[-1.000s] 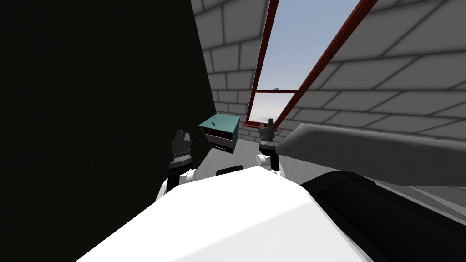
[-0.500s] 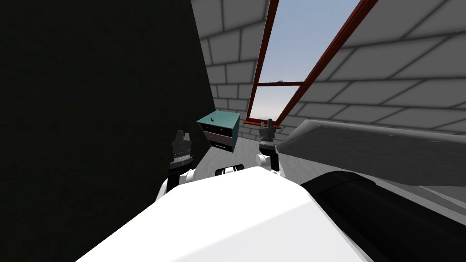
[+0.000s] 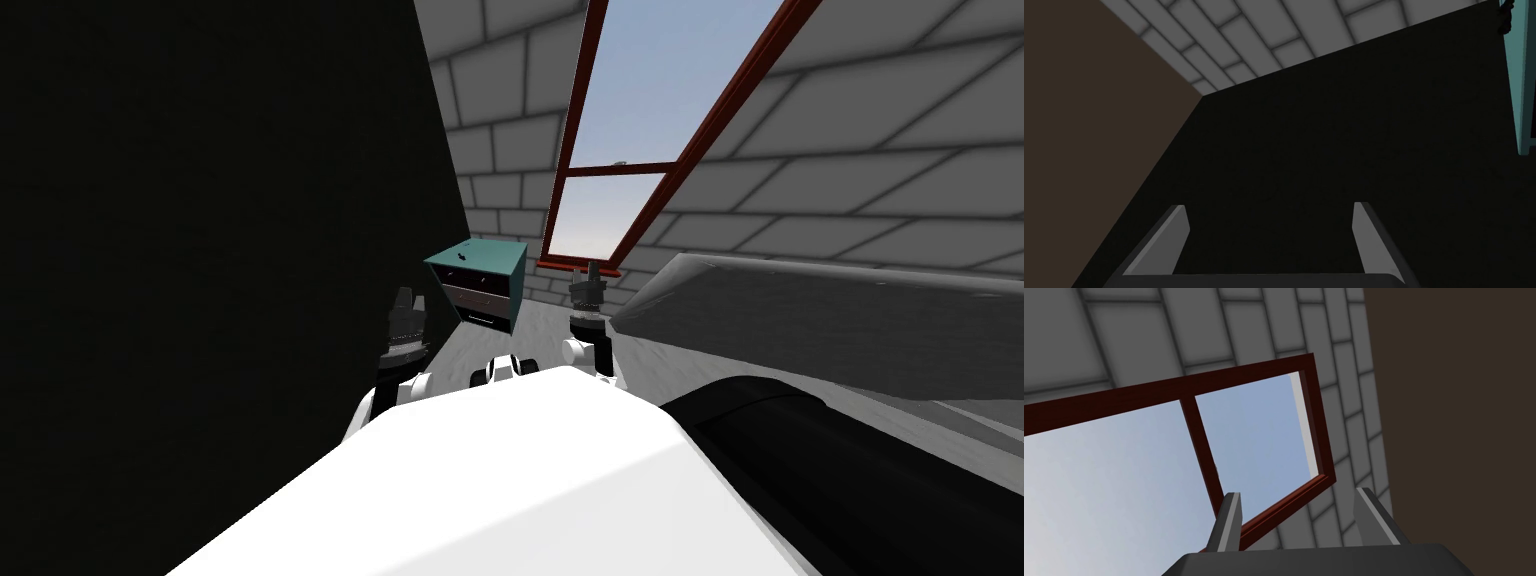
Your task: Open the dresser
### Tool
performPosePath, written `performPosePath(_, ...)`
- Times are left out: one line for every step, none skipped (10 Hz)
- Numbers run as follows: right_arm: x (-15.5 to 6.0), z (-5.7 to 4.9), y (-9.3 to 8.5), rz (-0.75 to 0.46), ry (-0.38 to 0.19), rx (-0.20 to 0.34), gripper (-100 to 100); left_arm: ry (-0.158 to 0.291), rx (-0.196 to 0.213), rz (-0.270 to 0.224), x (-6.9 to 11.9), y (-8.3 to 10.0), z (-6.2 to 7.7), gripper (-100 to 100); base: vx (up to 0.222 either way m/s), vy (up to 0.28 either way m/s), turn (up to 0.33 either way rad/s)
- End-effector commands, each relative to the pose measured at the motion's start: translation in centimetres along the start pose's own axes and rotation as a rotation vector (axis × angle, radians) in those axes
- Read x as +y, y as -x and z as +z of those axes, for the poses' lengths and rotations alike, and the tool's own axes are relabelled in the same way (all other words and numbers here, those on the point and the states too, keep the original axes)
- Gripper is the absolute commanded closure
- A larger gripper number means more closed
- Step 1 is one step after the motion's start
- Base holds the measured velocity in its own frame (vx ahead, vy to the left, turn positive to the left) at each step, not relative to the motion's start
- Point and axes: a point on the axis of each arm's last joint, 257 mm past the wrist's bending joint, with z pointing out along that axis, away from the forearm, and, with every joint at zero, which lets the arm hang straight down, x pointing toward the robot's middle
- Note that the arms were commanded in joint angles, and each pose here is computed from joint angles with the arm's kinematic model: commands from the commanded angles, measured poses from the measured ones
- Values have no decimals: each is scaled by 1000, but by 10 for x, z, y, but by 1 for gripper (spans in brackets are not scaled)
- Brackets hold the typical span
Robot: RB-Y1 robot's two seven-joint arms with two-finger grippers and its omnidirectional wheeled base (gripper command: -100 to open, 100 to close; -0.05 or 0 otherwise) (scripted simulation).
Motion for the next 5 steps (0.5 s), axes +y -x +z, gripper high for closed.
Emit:
performPosePath(0, 0, 0, 0, 0, 0, 0, 23, 44, 21, 19, -11, -3, -100, 101, 20, -41)
performPosePath(0, 0, 0, 0, 0, 0, 0, 32, 55, 26, 26, -15, -5, -100, 87, 24, -49)
performPosePath(0, 0, 0, 0, 0, 0, 0, 41, 65, 30, 33, -19, -6, -100, 84, 33, -54)
performPosePath(0, 0, 0, 0, 0, 0, 0, 51, 75, 33, 40, -23, -8, -100, 82, 31, -58)
performPosePath(0, 0, 0, 0, 0, 0, 0, 60, 83, 36, 46, -27, -10, -100, 86, 30, -55)
